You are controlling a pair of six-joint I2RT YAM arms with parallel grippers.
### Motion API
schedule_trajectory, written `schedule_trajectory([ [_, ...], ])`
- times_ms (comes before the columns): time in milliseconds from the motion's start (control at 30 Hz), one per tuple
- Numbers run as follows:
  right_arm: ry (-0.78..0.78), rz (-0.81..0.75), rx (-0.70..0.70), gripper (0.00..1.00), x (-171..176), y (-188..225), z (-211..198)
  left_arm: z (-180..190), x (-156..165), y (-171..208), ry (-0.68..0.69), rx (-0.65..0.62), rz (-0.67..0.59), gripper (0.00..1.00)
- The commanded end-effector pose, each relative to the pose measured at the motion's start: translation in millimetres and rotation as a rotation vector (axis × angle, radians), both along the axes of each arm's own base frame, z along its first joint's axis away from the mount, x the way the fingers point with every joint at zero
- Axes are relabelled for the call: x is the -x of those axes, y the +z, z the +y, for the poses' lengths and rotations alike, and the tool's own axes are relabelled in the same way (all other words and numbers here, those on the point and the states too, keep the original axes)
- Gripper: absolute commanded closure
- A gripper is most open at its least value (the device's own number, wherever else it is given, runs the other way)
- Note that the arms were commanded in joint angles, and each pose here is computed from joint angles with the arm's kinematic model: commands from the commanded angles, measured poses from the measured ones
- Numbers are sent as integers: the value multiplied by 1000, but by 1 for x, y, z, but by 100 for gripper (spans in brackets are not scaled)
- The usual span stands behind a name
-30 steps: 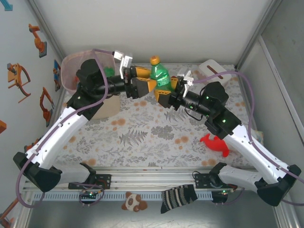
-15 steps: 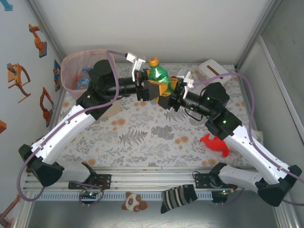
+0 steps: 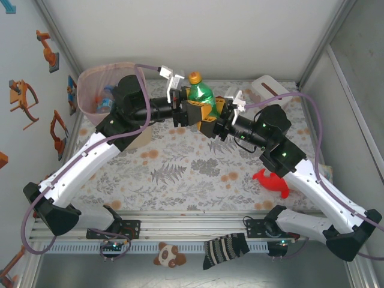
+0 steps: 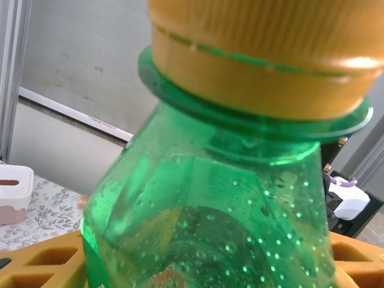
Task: Put the plastic bottles in the bin
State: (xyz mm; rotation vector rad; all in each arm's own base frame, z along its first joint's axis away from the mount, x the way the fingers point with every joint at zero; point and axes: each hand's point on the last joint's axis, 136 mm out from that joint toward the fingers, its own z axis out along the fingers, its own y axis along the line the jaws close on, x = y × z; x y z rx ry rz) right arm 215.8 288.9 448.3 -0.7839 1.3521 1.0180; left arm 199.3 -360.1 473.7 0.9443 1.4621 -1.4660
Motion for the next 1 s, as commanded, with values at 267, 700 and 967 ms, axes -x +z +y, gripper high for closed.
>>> schedule_trajectory([
  [267,28,-16,-14,25,13,13,-1,8,6,17,29,-9,-84,47],
  [700,-31,6,1,20,21,8,-20,69,-54,15,314,-109,-4,51],
  [967,-52,14,14,20,19,7,-23,153,-111,0,579,-206,155,51],
])
